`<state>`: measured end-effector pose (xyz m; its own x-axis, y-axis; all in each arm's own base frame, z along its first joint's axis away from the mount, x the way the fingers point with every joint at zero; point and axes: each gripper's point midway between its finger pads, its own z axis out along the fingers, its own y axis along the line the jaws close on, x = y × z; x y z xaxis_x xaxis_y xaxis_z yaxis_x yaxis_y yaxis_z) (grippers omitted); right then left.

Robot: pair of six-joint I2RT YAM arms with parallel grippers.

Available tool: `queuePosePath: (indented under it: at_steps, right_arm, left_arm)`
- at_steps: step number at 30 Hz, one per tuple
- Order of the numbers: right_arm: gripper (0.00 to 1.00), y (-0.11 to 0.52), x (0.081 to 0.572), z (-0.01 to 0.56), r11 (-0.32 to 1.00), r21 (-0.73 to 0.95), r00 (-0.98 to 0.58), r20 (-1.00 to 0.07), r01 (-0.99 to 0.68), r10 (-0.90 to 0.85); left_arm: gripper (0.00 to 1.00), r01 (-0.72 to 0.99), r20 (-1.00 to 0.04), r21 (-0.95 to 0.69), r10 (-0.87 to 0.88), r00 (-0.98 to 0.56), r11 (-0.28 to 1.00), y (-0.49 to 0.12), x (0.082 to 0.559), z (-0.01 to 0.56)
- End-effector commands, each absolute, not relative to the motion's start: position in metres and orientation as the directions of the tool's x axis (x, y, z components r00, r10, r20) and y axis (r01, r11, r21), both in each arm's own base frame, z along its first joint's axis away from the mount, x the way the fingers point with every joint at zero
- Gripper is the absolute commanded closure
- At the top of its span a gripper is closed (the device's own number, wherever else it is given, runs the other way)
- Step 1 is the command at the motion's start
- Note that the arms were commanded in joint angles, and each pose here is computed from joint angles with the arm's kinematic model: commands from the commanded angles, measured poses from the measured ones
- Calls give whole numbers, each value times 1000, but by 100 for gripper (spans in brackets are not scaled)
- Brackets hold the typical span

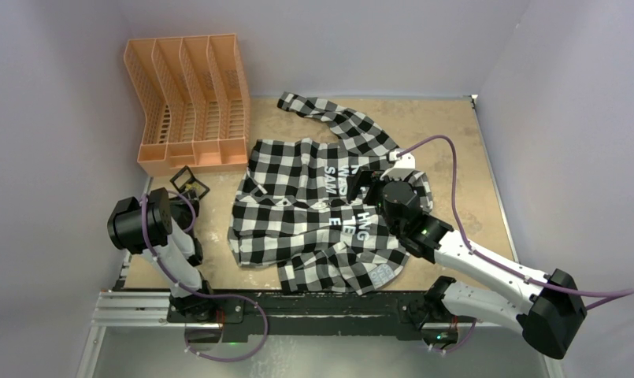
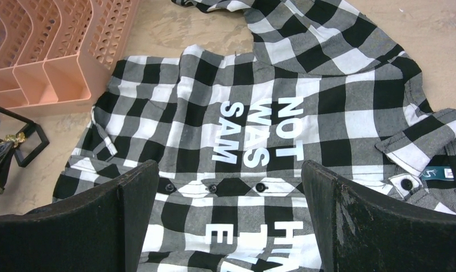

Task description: Remove the brooch from the garment

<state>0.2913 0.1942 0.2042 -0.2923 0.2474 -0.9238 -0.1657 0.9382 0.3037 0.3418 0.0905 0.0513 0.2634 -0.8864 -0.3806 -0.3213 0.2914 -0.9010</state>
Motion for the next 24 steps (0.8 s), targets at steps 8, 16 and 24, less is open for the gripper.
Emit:
queuePosePath:
  at_steps: [8, 16, 24]
  right_arm:
    - [2, 196, 294, 208, 938, 299, -266, -931, -173, 248]
    - [2, 196, 294, 209, 937, 300, -265, -932, -176, 248]
    - [2, 197, 293, 209, 936, 301, -266, -931, -182, 248]
  left_arm:
    - [95, -72, -368, -926, -845, 389, 370, 103, 360, 122]
    - [92, -101, -366, -929, -848, 383, 355, 104, 360, 110]
    - [87, -95, -373, -926, -842, 389, 366, 105, 359, 115]
